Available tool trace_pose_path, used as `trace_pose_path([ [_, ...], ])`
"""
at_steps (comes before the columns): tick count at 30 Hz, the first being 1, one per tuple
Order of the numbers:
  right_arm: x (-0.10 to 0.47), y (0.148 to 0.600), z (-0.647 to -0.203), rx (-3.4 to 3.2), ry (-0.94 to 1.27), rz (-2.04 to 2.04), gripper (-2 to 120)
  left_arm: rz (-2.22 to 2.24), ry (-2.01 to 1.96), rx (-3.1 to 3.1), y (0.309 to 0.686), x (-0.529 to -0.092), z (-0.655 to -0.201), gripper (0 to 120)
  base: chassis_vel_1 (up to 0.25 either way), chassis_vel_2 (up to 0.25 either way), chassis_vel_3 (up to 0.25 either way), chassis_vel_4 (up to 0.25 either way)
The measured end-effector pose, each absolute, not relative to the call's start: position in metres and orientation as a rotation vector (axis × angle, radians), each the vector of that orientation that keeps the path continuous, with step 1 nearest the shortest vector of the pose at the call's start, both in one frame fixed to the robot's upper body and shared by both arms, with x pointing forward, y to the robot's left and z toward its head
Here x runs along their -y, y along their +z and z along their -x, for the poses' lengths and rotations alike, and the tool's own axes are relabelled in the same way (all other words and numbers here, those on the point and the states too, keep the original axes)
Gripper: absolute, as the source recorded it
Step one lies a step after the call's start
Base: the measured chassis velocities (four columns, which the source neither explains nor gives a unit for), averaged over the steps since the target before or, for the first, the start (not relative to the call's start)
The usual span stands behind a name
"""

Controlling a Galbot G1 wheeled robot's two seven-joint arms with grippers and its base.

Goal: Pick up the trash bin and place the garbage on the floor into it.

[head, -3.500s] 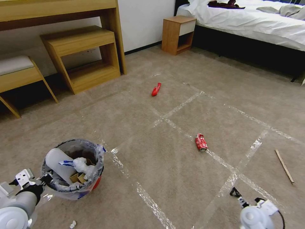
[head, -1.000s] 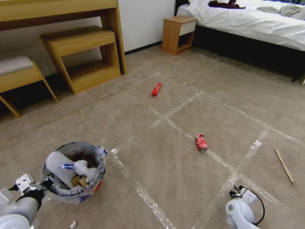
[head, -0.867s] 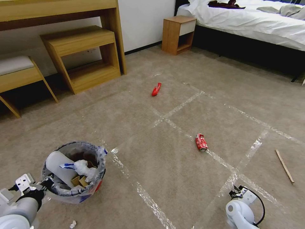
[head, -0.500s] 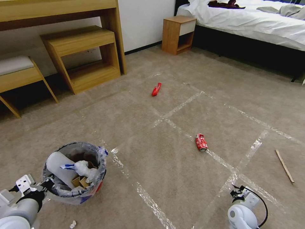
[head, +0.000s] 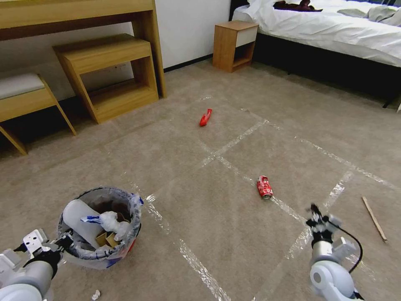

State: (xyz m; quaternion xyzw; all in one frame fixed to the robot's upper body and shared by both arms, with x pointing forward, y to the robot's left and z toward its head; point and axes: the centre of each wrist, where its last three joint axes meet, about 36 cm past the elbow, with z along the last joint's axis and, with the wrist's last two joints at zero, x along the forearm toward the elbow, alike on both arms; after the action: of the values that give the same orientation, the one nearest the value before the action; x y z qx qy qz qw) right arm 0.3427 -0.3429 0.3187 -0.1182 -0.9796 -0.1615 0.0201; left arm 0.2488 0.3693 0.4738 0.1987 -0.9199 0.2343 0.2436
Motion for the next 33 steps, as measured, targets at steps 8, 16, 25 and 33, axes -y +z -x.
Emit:
trace_pose_path([
  [8, 0.294, 0.415, -0.388, 3.318, -0.591, -0.443, 0, -0.522, 0.629, 2.520, 0.478, -0.363, -0.248, 1, 0.000, 0.000, 0.000, 0.000],
  [16, 0.252, 0.485, -0.398, 3.295, -0.610, -1.043, 0, -0.487, 0.607, 2.532, 0.484, -0.363, -0.253, 1, 0.000, 0.000, 0.000, 0.000],
  [25, 0.235, 0.521, -0.381, 3.144, -0.539, -1.422, 0, -0.409, 0.574, 2.534, 0.486, -0.367, -0.271, 1, 0.000, 0.000, 0.000, 0.000],
  [33, 0.199, 0.540, -0.391, 3.017, -0.572, -1.605, 0, -0.393, 0.572, 2.540, 0.490, -0.367, -0.272, 1, 0.000, 0.000, 0.000, 0.000],
])
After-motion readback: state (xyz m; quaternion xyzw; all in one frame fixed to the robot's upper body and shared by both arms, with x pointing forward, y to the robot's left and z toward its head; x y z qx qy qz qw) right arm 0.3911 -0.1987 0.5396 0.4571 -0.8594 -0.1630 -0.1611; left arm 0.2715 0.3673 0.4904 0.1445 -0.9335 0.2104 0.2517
